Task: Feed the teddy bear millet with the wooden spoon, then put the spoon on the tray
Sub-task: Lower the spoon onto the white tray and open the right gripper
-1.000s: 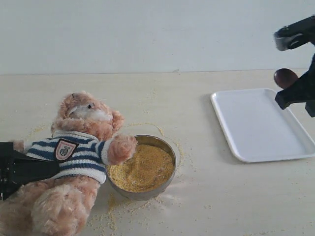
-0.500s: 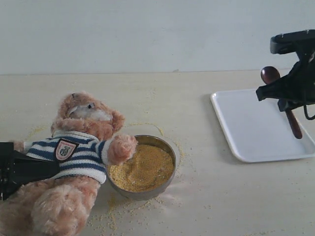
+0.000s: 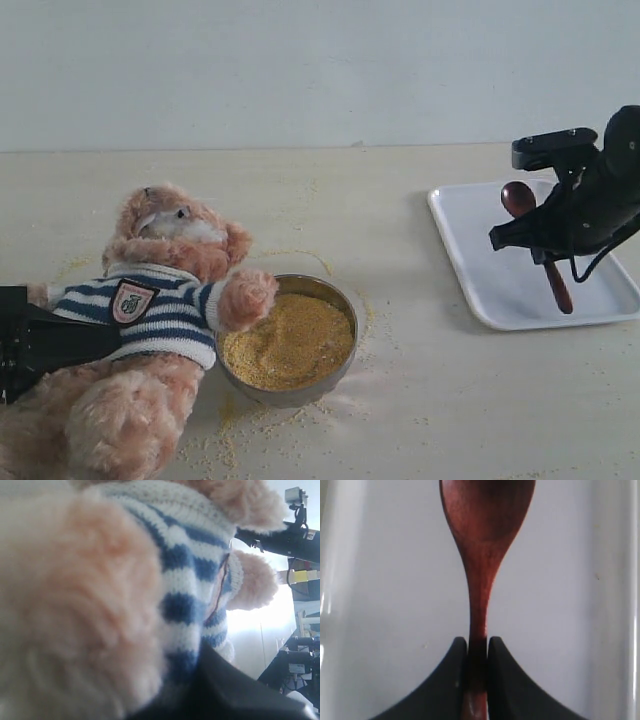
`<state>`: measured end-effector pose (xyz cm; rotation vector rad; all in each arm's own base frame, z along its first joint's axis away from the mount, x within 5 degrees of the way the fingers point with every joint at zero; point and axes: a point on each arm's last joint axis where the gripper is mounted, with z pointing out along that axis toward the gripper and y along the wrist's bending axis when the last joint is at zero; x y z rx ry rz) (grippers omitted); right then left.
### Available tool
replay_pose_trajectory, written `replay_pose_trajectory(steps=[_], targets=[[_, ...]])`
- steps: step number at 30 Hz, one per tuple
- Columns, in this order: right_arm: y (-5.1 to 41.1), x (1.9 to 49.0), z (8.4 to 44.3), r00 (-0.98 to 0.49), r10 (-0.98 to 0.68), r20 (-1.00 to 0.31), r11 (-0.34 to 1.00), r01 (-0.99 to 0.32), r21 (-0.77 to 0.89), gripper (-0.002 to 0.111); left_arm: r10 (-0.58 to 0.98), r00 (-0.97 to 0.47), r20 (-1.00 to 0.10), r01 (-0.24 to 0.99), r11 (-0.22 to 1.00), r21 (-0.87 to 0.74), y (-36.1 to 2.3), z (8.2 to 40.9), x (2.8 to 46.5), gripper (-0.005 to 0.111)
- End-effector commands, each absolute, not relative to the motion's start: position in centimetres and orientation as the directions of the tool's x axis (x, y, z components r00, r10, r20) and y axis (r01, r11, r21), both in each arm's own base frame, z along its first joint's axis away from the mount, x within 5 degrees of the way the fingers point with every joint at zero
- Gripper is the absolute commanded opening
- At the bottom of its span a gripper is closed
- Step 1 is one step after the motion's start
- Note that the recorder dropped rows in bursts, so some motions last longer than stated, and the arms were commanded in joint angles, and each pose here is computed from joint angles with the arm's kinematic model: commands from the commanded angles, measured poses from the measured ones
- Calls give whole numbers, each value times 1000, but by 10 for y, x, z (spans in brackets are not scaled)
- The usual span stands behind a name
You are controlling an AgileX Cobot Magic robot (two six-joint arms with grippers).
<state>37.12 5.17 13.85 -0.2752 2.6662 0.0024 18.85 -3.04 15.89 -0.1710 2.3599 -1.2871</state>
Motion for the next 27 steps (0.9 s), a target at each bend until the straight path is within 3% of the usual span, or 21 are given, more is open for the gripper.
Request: replay_pose_trajectory(steps=[1, 8, 19, 27], targets=[[51, 376, 131, -859, -223, -461, 973, -220, -62, 0, -324, -889, -323, 107, 538, -836, -32, 160, 189, 5], [51, 379, 129, -846, -227, -482, 973, -224, -64, 3, -324, -889, -323, 107, 538, -836, -32, 160, 189, 5], [51, 379, 129, -847, -227, -481, 973, -224, -64, 30, -324, -889, -323, 107, 538, -836, -32, 160, 189, 5], [51, 376, 139, -852, -220, -474, 974, -217, -62, 31, -307, -885, -351, 136, 550, -824, -31, 160, 189, 5]])
